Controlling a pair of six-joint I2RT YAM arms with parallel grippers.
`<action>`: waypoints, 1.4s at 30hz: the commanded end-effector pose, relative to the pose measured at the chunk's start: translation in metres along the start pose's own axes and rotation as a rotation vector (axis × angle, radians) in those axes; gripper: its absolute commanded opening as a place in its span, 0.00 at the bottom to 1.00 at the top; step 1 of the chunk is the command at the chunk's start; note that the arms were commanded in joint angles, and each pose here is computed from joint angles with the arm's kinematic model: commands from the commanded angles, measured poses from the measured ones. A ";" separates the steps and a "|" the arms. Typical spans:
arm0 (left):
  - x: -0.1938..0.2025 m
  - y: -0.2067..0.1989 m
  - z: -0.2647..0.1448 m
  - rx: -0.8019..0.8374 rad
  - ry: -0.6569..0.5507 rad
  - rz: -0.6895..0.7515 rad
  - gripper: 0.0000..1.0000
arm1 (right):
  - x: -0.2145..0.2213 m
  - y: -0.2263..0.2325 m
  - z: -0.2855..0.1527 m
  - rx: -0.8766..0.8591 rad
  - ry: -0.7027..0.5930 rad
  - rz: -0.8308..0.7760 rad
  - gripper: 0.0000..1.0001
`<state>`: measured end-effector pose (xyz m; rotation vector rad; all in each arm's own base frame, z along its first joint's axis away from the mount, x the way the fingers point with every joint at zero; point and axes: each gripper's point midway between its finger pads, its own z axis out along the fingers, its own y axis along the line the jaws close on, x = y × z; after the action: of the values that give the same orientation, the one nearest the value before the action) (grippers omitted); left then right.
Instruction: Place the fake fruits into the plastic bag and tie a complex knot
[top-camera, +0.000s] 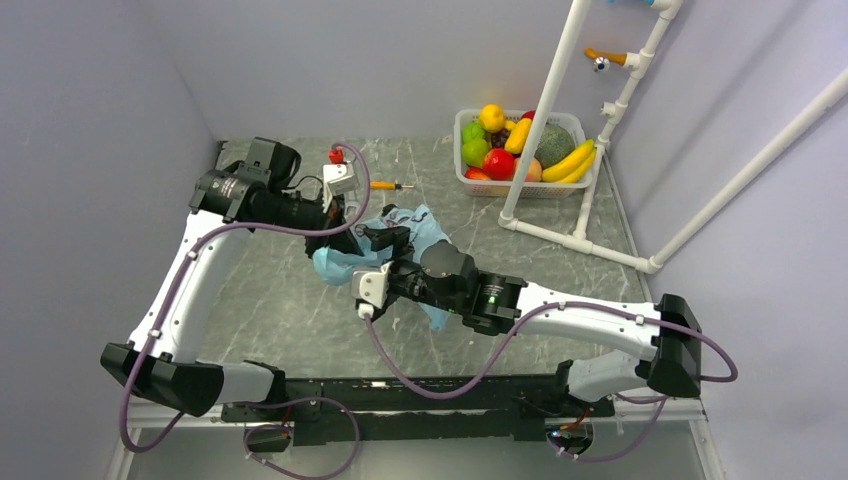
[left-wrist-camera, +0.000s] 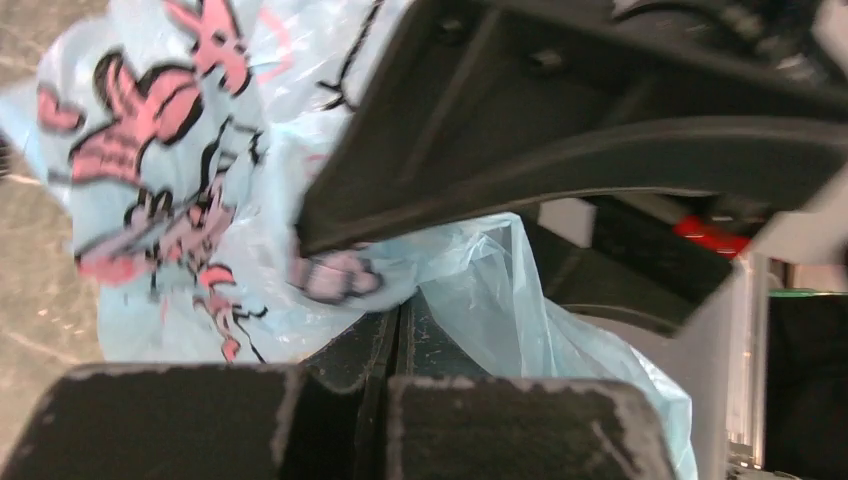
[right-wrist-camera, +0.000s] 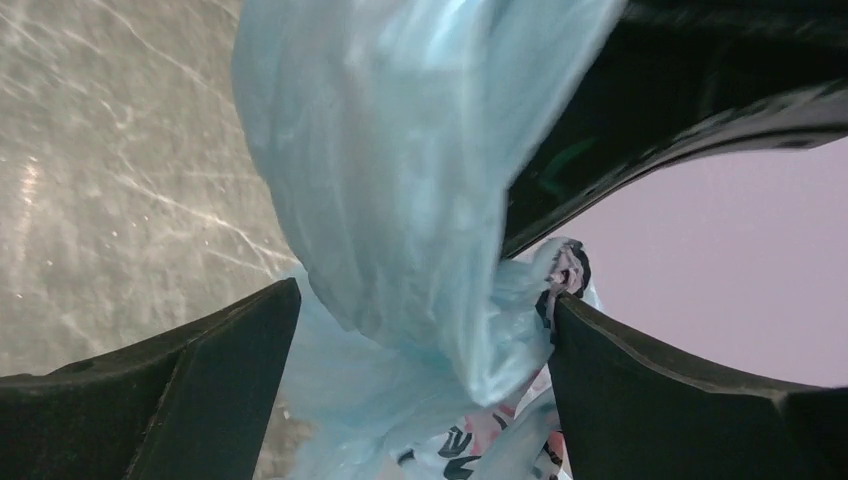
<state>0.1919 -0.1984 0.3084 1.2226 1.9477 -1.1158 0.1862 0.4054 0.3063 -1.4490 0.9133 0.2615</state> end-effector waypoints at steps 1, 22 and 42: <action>-0.023 -0.049 -0.013 0.173 -0.085 0.040 0.00 | 0.005 -0.022 -0.004 0.115 0.021 0.019 0.83; 0.013 0.041 -0.081 -0.456 -0.310 0.427 0.99 | 0.028 -0.049 -0.077 -0.064 -0.086 1.199 0.00; 0.037 0.041 -0.064 -0.223 -0.318 -0.046 0.00 | 0.097 -0.014 -0.109 -0.123 0.118 1.338 0.20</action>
<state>0.2145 -0.1198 0.2704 1.1259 1.6947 -0.7315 0.2218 0.2828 0.2878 -0.6552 1.8249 1.3050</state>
